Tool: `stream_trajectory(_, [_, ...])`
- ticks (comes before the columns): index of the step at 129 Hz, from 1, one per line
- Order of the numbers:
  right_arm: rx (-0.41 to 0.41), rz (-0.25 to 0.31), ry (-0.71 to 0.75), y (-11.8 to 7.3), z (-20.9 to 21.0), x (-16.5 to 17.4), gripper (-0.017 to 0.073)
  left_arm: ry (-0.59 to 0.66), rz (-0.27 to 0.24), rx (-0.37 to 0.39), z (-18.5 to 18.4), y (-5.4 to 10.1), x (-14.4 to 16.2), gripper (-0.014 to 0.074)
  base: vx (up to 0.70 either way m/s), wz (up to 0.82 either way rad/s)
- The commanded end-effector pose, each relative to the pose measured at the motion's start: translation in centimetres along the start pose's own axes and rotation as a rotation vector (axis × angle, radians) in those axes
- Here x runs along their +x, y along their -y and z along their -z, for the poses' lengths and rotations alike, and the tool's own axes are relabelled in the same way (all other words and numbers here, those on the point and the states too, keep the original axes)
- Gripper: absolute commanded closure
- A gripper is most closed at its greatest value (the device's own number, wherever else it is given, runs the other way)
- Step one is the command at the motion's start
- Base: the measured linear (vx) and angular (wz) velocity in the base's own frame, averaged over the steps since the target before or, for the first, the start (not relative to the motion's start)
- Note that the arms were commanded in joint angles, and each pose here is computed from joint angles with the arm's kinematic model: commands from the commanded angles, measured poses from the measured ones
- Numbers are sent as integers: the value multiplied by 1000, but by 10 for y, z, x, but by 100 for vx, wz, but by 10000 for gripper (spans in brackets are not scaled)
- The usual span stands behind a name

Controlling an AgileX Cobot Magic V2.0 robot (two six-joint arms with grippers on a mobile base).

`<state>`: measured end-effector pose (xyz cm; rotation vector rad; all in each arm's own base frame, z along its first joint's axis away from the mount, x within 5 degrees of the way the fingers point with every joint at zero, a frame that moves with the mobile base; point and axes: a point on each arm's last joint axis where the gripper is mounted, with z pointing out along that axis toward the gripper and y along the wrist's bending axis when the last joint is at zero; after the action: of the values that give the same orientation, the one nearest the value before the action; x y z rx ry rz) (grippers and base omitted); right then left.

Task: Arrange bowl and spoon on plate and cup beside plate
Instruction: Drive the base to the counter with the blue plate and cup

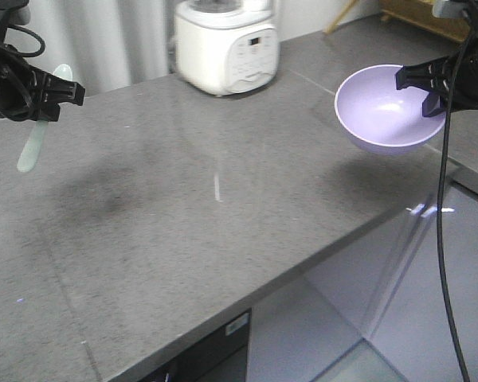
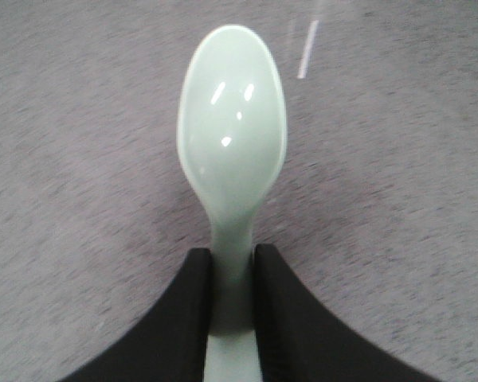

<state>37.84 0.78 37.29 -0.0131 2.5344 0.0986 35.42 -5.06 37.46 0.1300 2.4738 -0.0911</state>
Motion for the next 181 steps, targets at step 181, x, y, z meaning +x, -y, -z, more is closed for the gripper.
stream_trajectory(181, [2, 6, 127, -1, 31, -9, 563, 121, -1, 13, 27, 3, -10, 601, 1, -51])
